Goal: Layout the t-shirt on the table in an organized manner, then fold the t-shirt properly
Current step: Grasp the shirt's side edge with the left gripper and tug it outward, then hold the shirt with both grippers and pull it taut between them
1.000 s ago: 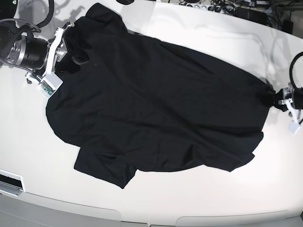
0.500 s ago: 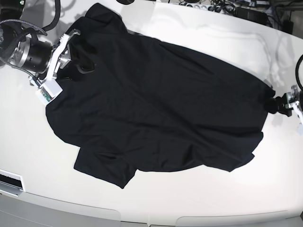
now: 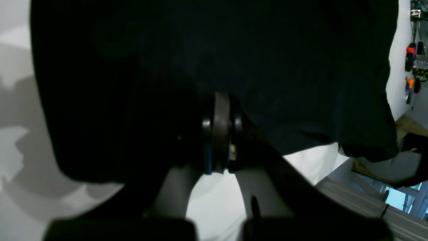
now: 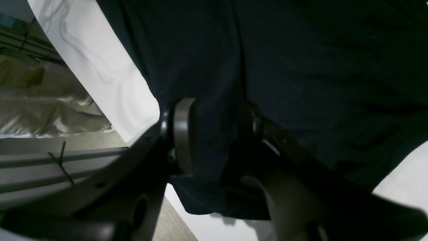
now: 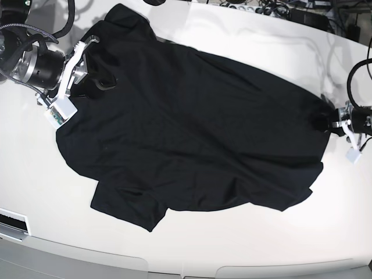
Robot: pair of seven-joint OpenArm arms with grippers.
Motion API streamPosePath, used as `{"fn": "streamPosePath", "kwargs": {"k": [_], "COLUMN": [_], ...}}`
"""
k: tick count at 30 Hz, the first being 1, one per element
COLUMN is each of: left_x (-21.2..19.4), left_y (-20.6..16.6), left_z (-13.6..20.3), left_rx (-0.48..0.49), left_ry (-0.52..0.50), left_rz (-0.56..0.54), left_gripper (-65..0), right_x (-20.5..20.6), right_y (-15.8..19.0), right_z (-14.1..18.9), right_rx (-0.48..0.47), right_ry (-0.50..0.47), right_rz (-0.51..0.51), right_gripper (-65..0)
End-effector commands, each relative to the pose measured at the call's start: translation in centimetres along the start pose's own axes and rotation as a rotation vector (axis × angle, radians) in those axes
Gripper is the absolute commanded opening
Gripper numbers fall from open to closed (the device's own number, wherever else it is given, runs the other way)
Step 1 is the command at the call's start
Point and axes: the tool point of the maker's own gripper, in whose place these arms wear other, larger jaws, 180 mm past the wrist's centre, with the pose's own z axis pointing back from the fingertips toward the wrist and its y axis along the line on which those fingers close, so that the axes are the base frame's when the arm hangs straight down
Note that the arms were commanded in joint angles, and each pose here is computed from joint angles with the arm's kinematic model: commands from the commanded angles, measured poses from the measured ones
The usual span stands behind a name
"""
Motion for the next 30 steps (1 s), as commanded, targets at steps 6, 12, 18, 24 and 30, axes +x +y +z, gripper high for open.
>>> {"fn": "streamPosePath", "kwargs": {"k": [6, 12, 18, 24, 30], "left_x": [3.8, 2.4, 0.3, -0.6, 0.2], "left_y": [-0.4, 0.0, 0.4, 0.5, 0.4], "left_z": [3.9, 2.0, -0.4, -1.1, -0.8], "left_rx": [-0.022, 0.017, 0.048, 0.055, 0.052], "left_ry": [-0.088, -0.019, 0.012, 0.033, 0.016], "left_rz": [-0.019, -0.044, -0.056, -0.056, -0.062], "left_gripper": [-65.0, -33.3, -33.8, -38.3, -65.0], "right_x": [0.9, 1.3, 1.3, 1.3, 1.3], "right_y": [0.0, -0.1, -0.1, -0.1, -0.1], "right_z": [0.4, 0.4, 0.4, 0.4, 0.4], "right_rx": [0.002, 0.001, 0.001, 0.001, 0.0], "right_ry": [-0.033, -0.044, -0.043, -0.042, -0.043], "right_rz": [0.023, 0.029, 0.029, 0.028, 0.025], "right_gripper": [-42.1, -42.1, -42.1, -42.1, -42.1]}}
